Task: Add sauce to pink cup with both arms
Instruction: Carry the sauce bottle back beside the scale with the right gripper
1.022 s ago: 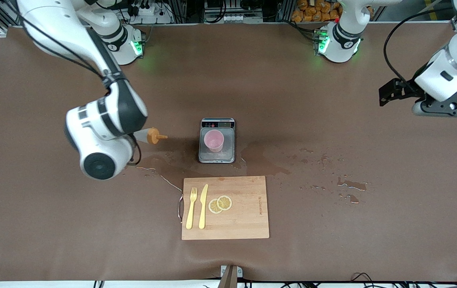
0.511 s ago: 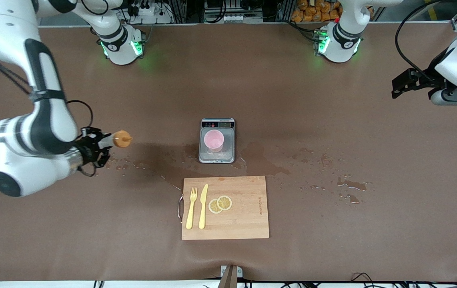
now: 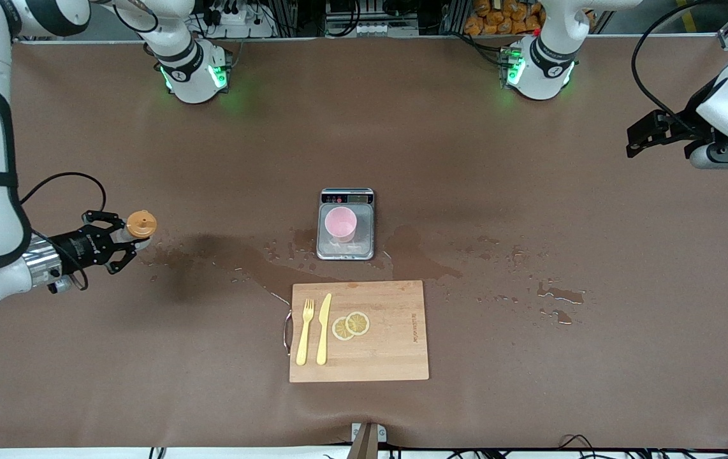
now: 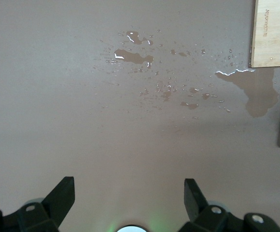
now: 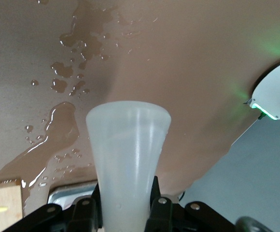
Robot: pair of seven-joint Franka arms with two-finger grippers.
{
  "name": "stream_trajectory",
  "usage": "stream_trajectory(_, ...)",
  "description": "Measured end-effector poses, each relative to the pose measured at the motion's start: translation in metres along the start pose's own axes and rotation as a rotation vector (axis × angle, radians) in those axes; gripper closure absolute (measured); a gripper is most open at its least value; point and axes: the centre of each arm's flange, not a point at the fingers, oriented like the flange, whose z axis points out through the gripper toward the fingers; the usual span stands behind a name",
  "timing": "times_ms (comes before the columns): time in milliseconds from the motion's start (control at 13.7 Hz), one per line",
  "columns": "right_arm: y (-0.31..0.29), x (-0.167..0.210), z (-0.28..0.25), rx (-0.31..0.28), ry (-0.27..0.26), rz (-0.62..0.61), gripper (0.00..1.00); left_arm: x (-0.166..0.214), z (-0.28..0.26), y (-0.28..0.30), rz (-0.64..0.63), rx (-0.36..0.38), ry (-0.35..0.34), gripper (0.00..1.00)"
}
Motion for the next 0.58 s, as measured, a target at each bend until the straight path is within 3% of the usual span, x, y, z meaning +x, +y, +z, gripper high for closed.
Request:
stream_trajectory(365,0.034,0.11,0.011,0.098,-0.212,-0.149,0.63,-0.001,0.0,0.0,0.036,0.0,-0.005,0.0)
stream_trajectory(584,0.048,0.156,0.022,0.139,-0.281,-0.183,0.63,-0.001,0.001,0.001,0.041,0.001,-0.01,0.0)
